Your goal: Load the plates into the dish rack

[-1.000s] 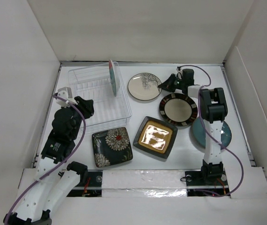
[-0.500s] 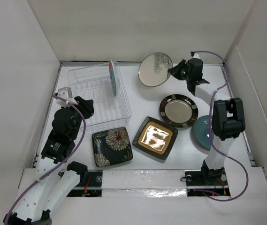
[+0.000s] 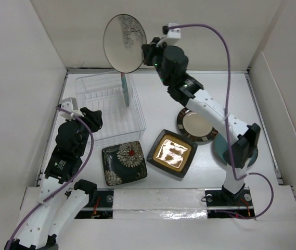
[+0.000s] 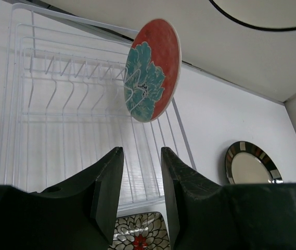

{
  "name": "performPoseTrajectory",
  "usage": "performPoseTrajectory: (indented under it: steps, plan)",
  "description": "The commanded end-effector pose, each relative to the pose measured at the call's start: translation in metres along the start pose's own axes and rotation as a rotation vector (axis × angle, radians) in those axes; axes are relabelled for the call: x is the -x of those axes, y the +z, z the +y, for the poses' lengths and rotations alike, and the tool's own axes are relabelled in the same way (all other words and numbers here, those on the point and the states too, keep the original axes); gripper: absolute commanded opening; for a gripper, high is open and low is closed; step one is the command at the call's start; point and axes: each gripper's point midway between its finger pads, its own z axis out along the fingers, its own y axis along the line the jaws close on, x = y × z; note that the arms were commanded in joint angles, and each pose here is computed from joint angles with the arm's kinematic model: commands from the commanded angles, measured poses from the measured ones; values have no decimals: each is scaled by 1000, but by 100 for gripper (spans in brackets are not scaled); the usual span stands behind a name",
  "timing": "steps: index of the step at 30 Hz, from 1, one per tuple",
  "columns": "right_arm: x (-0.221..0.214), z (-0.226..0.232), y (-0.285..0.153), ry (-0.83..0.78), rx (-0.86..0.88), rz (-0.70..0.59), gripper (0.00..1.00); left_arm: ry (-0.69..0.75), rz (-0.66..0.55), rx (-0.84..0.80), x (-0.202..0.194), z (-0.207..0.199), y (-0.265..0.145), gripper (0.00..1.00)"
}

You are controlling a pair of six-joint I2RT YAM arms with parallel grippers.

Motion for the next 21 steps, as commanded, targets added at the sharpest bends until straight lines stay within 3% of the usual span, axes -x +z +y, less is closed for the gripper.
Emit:
performPoseTrajectory:
  steps: [1,3,5,7,9,21]
  plan:
    - [40,24,3,-27,-107,-145,0,-33,-78,-12,24,-5,-6,32]
    - [4,42,11,-71,-132,-106,0,-42,-87,14,25,-1,-7,32]
    - [13,57,14,-50,-140,-130,0,-48,-99,21,28,1,-10,33]
    - [-24,63,22,-87,-156,-76,0,-52,-109,21,31,1,-12,36]
    - [-24,68,23,-83,-165,-85,0,-52,-110,16,31,1,-13,36]
    - [-81,47,32,-169,-319,-58,0,-131,-153,67,42,5,-21,35]
